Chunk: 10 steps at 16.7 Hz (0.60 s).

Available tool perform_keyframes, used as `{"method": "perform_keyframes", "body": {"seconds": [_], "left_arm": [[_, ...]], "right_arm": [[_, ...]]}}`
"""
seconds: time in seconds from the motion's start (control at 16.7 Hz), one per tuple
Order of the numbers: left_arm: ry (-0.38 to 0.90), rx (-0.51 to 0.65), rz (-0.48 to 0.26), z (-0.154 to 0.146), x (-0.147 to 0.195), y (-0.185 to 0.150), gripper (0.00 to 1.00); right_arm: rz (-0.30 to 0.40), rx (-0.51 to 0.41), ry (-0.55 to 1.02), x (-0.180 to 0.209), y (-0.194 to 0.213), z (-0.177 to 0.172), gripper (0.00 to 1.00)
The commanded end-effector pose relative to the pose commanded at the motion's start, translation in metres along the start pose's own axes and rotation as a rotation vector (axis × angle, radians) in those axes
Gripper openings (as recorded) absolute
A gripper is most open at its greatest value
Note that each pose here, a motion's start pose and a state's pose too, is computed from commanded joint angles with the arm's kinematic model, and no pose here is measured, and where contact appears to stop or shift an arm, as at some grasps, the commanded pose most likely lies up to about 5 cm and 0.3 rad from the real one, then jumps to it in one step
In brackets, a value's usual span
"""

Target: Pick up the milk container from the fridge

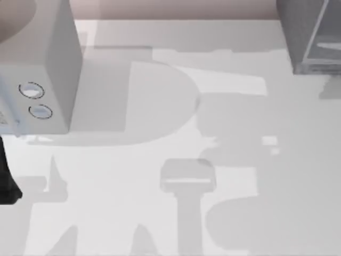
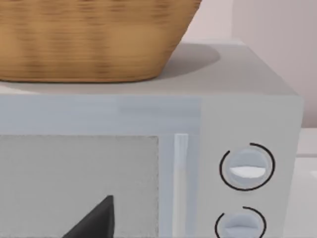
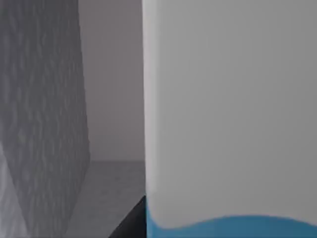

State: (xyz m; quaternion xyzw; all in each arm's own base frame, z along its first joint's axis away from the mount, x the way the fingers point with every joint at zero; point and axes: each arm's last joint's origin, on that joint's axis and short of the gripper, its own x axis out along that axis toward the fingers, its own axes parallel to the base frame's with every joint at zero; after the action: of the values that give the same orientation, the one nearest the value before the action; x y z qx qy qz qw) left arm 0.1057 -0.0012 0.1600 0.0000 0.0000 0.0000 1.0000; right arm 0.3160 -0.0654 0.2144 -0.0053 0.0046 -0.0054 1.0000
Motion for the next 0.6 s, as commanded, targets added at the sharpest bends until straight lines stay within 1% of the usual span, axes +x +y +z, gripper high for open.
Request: {"method": "perform_keyframes", "body": {"seconds": [0.18, 0.3, 0.42, 0.6], "left_arm": [[0.000, 0.000, 0.000, 0.000, 0.000, 0.000, 1.00], [0.000, 0.000, 0.000, 0.000, 0.000, 0.000, 1.00], [0.000, 0.000, 0.000, 0.000, 0.000, 0.000, 1.00], [0.000, 0.000, 0.000, 0.000, 0.000, 0.000, 1.00]], "right_arm": [[-0.003, -0.004, -0.015, -0.049, 0.019, 0.025, 0.00], [-0.004, -0.004, -0.028, -0.088, 0.031, 0.032, 0.00], [-0.003, -0.002, -0.039, -0.126, 0.042, 0.029, 0.00], [0.000, 0.004, -0.047, -0.172, 0.052, 0.009, 0.00]]}}
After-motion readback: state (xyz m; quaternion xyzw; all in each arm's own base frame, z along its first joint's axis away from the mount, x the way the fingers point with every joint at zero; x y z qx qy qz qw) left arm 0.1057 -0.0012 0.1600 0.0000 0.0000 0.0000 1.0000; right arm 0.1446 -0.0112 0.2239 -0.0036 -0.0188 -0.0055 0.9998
